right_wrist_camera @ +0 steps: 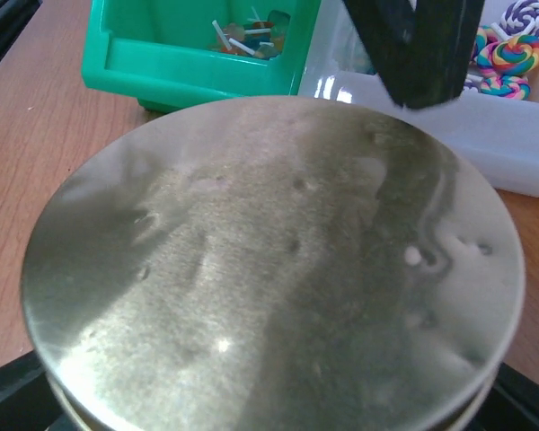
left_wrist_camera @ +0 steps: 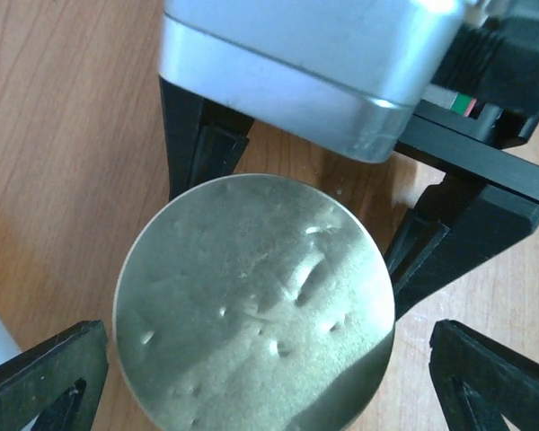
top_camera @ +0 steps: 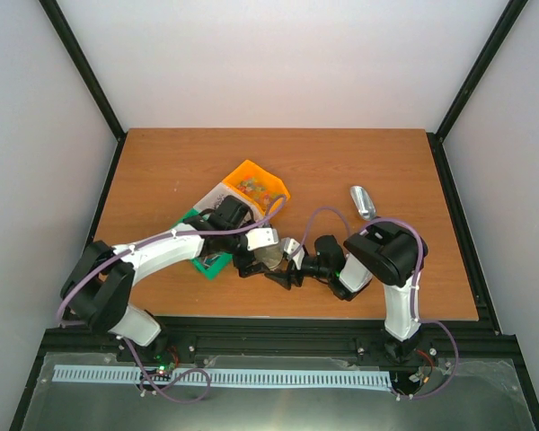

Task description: Pack the candies

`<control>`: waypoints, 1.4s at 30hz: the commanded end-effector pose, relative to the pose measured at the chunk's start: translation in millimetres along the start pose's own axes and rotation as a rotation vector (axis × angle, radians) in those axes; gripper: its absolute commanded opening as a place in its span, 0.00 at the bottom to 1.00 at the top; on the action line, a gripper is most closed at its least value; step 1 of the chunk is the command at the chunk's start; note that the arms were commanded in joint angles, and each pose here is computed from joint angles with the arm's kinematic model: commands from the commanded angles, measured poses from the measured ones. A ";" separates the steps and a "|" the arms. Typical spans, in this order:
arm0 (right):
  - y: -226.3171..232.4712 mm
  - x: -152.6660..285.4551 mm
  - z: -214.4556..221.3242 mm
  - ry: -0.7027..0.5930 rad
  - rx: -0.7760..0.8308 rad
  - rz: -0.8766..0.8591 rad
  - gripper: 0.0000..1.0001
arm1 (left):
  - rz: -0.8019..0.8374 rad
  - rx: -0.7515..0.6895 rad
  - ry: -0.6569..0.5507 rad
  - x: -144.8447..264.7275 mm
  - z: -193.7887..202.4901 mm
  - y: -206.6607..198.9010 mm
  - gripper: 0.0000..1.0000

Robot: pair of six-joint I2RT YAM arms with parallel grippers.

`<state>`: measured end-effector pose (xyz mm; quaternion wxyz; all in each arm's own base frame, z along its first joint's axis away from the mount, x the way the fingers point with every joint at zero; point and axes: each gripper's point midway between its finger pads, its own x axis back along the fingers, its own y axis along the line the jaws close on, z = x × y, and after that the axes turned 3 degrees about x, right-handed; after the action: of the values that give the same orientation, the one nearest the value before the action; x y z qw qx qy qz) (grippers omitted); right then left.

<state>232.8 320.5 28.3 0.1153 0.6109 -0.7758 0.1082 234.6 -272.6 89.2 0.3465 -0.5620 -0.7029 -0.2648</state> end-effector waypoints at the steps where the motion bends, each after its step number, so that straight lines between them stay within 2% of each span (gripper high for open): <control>1: -1.6 -1.9 -7.2 -0.038 0.024 0.015 0.84 | -0.001 0.011 -0.016 -9.7 -7.1 1.3 0.99; 6: -2.6 -1.7 -6.8 -0.036 0.025 0.022 0.80 | -0.010 0.030 -0.008 -15.4 -7.3 5.7 0.96; 12: -2.0 -1.6 -4.9 -0.031 0.021 0.020 0.76 | 0.018 0.048 0.006 -19.1 -5.1 2.6 0.86; 15: -0.1 -1.7 -3.7 -0.030 0.021 0.011 0.71 | 0.035 0.022 0.006 -17.7 -4.7 -1.2 0.81; 18: 4.5 -0.4 -5.3 -0.036 0.036 -0.012 0.65 | 0.090 -0.065 0.025 -15.4 -1.7 -10.8 0.74; 21: 12.9 1.8 -6.8 -0.043 0.053 -0.053 0.62 | 0.211 -0.163 0.101 -13.0 14.8 -29.6 0.71; 25: 21.7 3.3 -8.9 -0.055 0.055 -0.100 0.57 | 0.373 -0.357 0.126 -6.3 23.1 -49.8 0.70; 28: 21.4 3.1 -7.4 -0.052 0.051 -0.099 0.55 | 0.391 -0.433 0.112 -7.3 15.4 -46.0 0.73; 32: 14.9 2.7 -7.6 -0.048 0.049 -0.062 0.54 | 0.241 -0.330 0.054 -11.3 -16.5 -18.4 0.94; 34: 11.8 2.3 -6.0 -0.042 0.044 -0.043 0.54 | 0.125 -0.248 0.036 -10.4 -25.3 -1.7 0.99; 37: 6.0 1.5 -4.1 -0.034 0.032 -0.010 0.54 | 0.016 -0.154 0.022 0.8 -29.5 10.4 1.00; 42: -1.6 1.5 -3.3 -0.029 0.026 0.032 0.54 | -0.035 -0.018 -0.021 4.7 -24.8 9.4 1.00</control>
<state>226.8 319.1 27.9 0.1108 0.6181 -0.7711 0.1056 237.3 -281.6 96.3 0.3281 -0.5955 -0.6581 -0.3235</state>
